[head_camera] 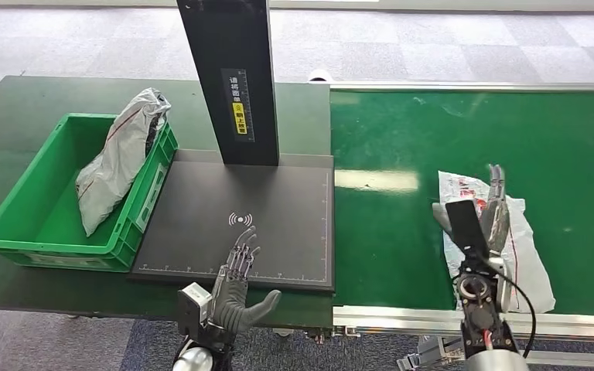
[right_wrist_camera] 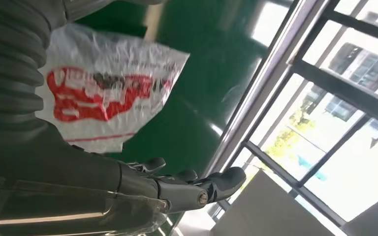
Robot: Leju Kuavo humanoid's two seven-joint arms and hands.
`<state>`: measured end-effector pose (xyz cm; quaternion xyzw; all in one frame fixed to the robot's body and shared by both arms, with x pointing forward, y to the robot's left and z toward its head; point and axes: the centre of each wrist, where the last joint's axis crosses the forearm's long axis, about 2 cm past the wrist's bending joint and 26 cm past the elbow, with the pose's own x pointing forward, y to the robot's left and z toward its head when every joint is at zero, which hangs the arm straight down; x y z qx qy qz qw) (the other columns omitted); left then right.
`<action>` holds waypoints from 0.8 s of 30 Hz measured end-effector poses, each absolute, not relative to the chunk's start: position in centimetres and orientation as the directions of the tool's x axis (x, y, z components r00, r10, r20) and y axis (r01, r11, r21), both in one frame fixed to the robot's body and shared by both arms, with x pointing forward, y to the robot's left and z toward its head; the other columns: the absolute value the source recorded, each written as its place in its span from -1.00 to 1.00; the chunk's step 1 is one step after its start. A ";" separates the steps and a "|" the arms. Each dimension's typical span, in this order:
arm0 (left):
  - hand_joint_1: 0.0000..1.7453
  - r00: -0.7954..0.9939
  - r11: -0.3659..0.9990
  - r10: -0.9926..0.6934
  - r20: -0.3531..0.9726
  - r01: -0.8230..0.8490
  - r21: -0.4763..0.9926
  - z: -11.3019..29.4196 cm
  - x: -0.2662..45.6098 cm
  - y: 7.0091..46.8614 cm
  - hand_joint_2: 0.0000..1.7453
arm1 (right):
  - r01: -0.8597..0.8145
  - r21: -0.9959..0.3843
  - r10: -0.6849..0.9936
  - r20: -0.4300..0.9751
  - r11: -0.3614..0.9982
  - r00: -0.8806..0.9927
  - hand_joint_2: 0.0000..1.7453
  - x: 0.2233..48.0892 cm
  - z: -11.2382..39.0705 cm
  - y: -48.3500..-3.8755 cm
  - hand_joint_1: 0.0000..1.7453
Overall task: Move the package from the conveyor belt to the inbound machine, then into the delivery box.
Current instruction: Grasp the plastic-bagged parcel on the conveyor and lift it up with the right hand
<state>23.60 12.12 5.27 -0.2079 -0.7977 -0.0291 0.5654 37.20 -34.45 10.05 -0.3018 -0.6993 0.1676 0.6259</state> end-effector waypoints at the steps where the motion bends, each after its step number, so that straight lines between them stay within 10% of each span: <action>1: -1.00 -0.278 0.912 0.302 0.912 0.364 -0.191 5.4 23.6 12.1 1.00 | 0.223 -0.627 0.642 0.767 0.746 0.011 1.00 38.3 10.9 -36.2 -1.00; 11: -1.00 -0.279 0.900 0.332 0.901 0.380 -0.214 5.9 23.7 11.5 1.00 | -0.087 -0.634 0.586 0.643 0.769 0.493 1.00 40.4 12.1 -42.3 -1.00; 24: -1.00 -0.274 0.894 0.335 0.902 0.396 -0.211 6.0 24.2 10.9 1.00 | -0.285 -0.547 0.592 0.540 0.787 0.599 1.00 39.2 10.0 -42.1 -1.00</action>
